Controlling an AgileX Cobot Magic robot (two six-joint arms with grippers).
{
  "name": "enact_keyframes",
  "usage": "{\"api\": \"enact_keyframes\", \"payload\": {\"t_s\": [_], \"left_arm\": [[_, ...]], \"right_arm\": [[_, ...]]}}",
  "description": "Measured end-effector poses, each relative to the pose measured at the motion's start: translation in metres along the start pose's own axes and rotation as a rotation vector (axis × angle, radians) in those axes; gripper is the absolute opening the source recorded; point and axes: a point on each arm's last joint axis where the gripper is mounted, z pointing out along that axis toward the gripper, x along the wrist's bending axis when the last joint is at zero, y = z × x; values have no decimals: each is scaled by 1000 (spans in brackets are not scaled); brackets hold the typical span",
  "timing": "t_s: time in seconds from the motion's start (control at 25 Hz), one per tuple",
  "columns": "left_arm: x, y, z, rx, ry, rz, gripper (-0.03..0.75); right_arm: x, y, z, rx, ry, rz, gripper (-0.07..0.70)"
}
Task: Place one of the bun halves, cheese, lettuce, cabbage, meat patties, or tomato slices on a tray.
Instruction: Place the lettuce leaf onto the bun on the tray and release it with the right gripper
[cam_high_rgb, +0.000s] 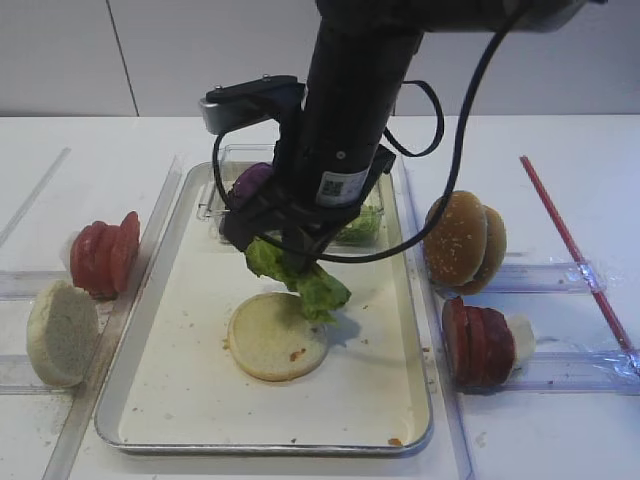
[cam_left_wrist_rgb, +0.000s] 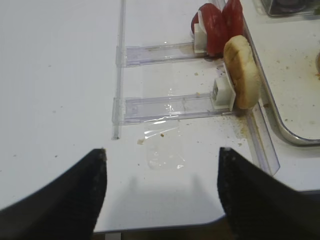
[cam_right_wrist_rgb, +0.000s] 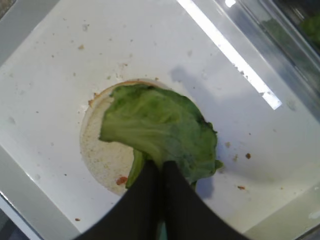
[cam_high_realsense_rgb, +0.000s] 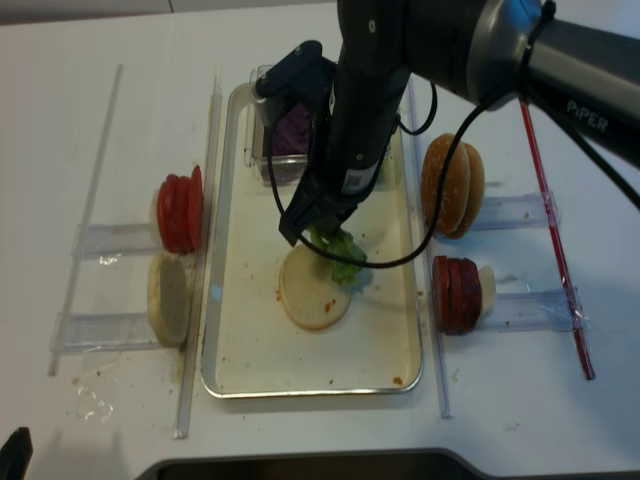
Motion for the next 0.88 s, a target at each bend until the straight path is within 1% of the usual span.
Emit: {"api": "enact_keyframes", "payload": {"t_s": [0.08,0.24,0.44,0.64,0.72,0.8,0.88], "left_arm": [[0,0,0,0,0,0,437],[0,0,0,0,0,0,437],[0,0,0,0,0,0,437],[0,0,0,0,0,0,437],[0,0,0,0,0,0,437],[0,0,0,0,0,0,437],[0,0,0,0,0,0,437]], "right_arm": [[1,1,5,2,0,-3,50],[9,2,16,21,5,-24,50],[15,3,28,46,40,-17,50],[17,3,30,50,57,-7,52],[18,3,29,54,72,1,83],[19,3,29,55,86,7,144],[20,3,29,57,90,11,246]]}}
